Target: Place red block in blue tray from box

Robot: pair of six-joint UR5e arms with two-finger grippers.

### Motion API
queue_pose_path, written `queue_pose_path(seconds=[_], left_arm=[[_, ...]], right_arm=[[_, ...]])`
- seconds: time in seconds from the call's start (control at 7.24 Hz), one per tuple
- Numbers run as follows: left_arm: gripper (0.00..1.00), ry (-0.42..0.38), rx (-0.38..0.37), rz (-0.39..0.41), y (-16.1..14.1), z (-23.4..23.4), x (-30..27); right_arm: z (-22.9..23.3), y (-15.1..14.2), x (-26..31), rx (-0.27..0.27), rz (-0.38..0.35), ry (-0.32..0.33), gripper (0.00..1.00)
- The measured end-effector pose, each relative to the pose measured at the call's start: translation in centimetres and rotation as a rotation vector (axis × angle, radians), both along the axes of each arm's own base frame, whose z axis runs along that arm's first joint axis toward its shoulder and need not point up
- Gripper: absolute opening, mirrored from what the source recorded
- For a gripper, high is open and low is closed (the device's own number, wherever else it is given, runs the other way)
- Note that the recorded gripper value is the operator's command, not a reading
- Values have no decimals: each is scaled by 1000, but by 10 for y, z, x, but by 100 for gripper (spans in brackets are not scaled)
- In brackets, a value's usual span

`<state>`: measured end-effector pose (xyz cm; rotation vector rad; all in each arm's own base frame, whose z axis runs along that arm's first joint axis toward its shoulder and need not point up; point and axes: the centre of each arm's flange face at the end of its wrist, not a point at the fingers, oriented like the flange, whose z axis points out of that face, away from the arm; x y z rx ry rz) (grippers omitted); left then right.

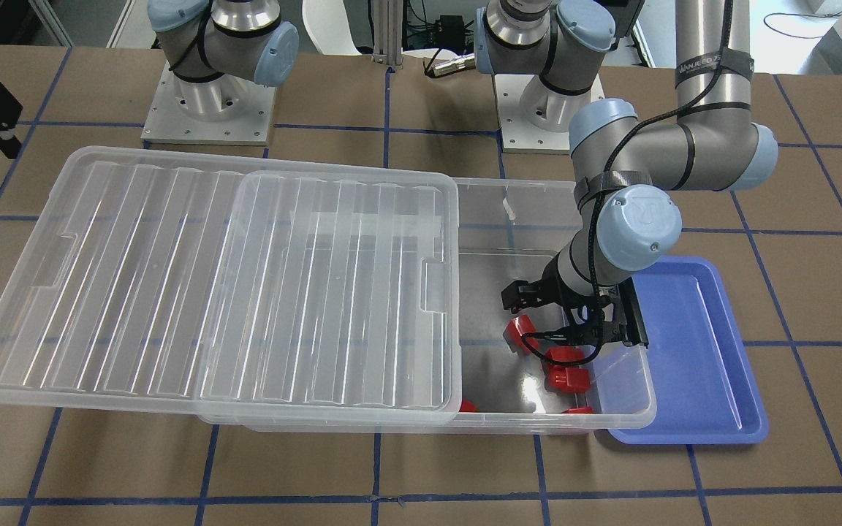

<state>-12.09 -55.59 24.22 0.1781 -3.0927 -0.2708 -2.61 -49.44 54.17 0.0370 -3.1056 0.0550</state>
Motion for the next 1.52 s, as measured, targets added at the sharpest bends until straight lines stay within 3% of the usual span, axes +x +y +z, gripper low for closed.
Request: queue_pose_path(seconds=[0.28,0.55,0.69,0.83,0.97,1.11,1.52], left_arm=[[100,1,16,3,4,-26,0],[100,0,30,8,1,-44,0],[87,-1,25,12,-1,-50,0],[61,-2,22,20,-4,-56,0],[24,-3,21,26,-6,-61,0],[0,-5,23,31,-8,-65,0],[0,-8,-20,51,-21,-51,0]], right_arm=[[-16,-17,80,-1,-74,-2,100],[-34,-33,135,-18,-85,0,100],[-34,-37,142,-27,-86,-3,100],[-33,-40,144,-34,-87,-8,100],[-33,-40,145,-37,-88,-12,100],[-32,-40,145,-38,-87,-13,100],[-32,-40,146,-38,-87,-13,100]])
